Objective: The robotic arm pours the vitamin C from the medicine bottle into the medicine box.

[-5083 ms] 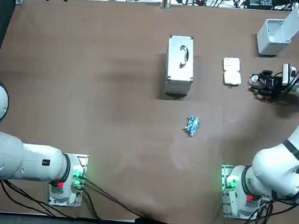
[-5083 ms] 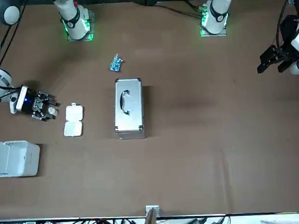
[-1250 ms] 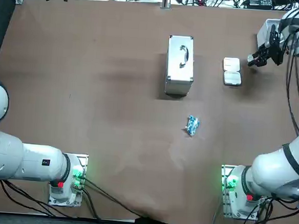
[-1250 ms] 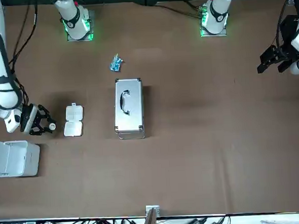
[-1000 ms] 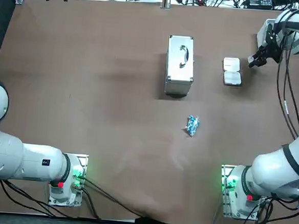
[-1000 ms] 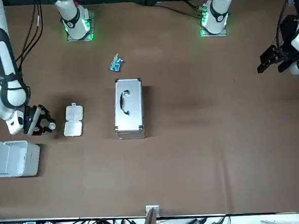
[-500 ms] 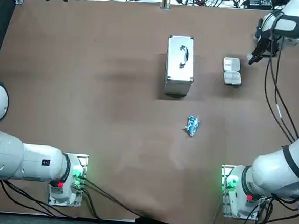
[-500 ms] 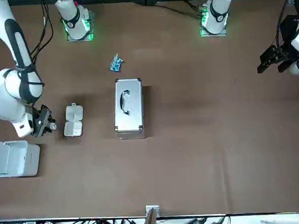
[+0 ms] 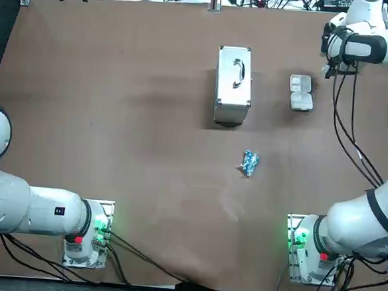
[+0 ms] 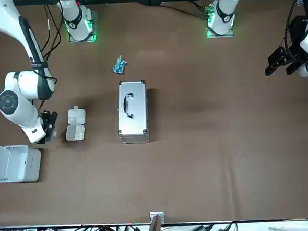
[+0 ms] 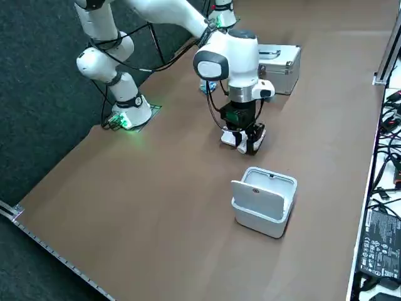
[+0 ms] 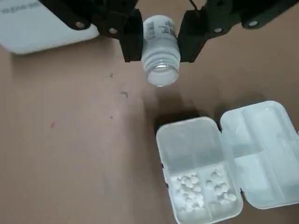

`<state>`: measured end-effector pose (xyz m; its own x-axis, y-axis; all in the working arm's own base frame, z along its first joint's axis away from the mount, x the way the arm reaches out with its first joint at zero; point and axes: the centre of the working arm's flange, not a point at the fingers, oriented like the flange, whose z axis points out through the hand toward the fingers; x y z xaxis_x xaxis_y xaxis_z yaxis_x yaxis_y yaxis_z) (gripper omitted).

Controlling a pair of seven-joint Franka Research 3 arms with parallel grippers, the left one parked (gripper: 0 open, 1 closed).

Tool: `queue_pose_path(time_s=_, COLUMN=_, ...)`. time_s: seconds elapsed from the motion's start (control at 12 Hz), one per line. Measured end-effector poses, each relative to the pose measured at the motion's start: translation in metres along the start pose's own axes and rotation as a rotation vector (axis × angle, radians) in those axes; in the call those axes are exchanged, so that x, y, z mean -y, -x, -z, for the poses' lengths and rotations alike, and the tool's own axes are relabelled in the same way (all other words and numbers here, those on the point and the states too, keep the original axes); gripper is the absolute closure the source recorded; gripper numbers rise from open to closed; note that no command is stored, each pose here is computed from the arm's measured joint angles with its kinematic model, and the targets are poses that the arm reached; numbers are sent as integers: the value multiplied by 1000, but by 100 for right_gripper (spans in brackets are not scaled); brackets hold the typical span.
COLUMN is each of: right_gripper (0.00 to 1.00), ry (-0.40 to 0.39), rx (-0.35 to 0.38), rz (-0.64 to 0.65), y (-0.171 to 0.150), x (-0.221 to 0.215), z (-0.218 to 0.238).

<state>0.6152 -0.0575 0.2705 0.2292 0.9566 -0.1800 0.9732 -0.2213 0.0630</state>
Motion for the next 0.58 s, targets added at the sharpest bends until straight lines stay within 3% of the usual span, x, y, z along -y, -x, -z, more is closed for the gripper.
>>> queue_pose_path(time_s=0.58, right_gripper=57, ry=17, rx=75, rz=154, y=-53, x=17, z=-13)
